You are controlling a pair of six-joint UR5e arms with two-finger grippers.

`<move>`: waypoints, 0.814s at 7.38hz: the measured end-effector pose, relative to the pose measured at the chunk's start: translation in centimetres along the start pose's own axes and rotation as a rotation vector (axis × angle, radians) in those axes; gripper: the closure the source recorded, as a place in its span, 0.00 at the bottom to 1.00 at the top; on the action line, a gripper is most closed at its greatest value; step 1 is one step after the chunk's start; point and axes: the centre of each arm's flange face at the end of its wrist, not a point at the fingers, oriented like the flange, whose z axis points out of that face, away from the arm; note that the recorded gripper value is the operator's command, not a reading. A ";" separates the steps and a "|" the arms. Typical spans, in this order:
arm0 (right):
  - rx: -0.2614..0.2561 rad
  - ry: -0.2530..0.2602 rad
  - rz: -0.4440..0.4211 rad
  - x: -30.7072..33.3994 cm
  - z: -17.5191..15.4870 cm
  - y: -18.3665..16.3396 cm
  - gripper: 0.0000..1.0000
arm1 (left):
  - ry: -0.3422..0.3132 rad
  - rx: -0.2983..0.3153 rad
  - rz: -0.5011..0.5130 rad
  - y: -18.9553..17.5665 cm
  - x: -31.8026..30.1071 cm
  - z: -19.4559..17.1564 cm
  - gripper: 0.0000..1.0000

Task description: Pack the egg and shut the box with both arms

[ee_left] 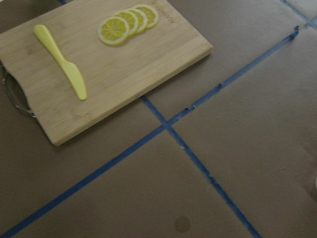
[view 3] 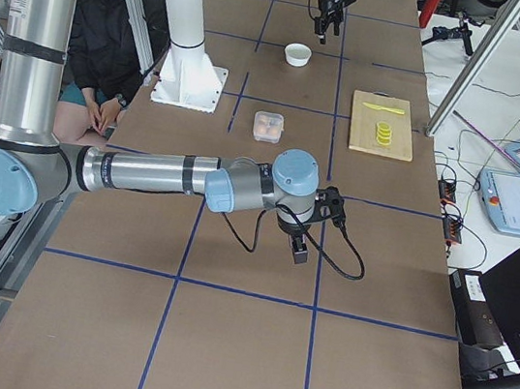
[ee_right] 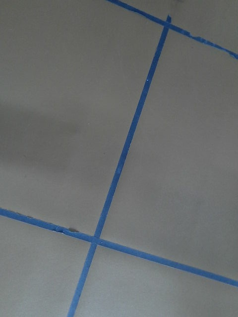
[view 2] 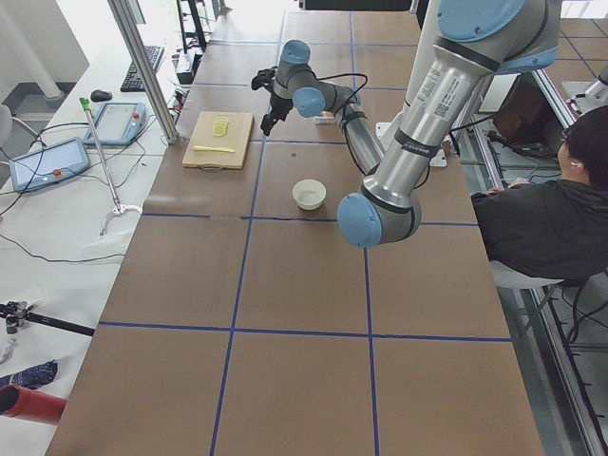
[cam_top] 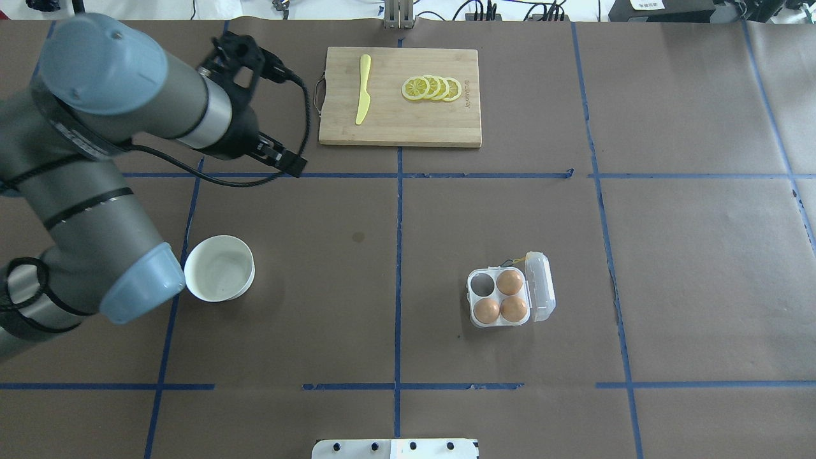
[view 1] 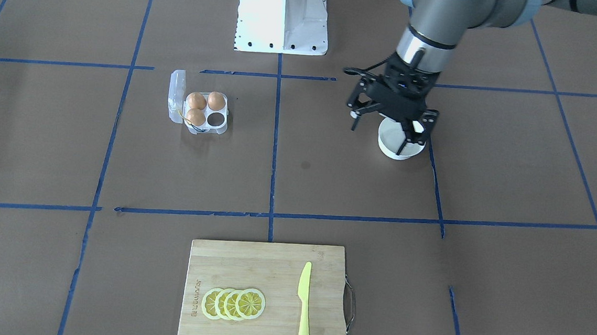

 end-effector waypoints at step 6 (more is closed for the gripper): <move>0.008 -0.005 0.015 -0.5 -0.3 -0.2 0.00 | -0.090 -0.213 -0.135 19.0 -38.3 -6.6 0.00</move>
